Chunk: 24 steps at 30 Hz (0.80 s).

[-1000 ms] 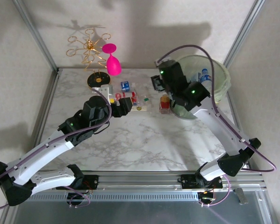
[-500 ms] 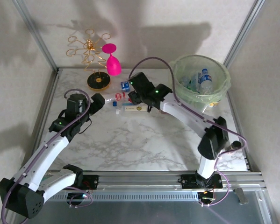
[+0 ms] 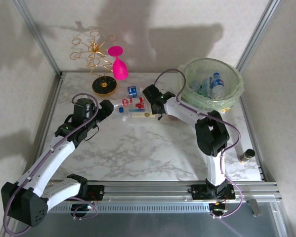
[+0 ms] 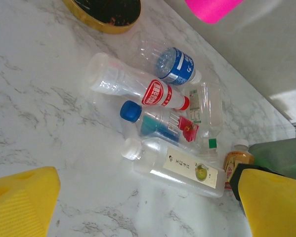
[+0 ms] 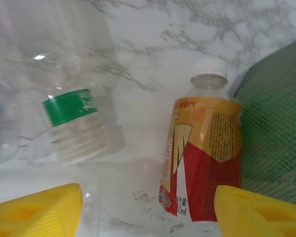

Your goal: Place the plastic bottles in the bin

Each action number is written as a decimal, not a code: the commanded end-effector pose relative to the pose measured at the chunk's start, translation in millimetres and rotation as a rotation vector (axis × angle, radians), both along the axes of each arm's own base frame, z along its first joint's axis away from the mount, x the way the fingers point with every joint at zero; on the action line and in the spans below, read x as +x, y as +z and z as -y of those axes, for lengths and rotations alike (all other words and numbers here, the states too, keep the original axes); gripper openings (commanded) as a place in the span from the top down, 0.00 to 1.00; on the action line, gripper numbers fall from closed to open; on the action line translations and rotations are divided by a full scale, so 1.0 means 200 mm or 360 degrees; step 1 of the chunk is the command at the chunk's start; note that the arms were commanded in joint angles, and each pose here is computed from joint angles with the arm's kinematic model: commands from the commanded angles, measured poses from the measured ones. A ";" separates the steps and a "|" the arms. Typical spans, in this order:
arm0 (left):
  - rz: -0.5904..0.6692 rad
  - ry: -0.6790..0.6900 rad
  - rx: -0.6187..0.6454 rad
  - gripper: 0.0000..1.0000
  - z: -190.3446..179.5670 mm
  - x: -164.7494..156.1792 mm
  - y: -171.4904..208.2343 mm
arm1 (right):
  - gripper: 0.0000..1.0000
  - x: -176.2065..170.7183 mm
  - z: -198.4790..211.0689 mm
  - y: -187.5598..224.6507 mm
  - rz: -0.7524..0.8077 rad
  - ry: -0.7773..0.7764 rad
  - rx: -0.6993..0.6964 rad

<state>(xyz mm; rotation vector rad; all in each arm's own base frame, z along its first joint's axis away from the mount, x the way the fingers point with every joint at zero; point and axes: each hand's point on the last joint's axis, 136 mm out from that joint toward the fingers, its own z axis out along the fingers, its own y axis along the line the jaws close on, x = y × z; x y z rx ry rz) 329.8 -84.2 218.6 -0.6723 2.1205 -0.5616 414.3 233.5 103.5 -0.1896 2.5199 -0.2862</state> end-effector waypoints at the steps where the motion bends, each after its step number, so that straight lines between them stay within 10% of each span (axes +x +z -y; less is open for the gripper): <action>1: 0.0016 -0.0051 0.0009 0.07 0.01 0.01 -0.01 | 0.28 0.04 0.12 -0.09 0.0002 -0.0167 -0.0048; 24: 0.0029 -0.0095 0.0011 0.08 0.03 0.01 -0.01 | 0.20 0.03 0.31 -0.30 -0.0088 -0.0327 -0.0175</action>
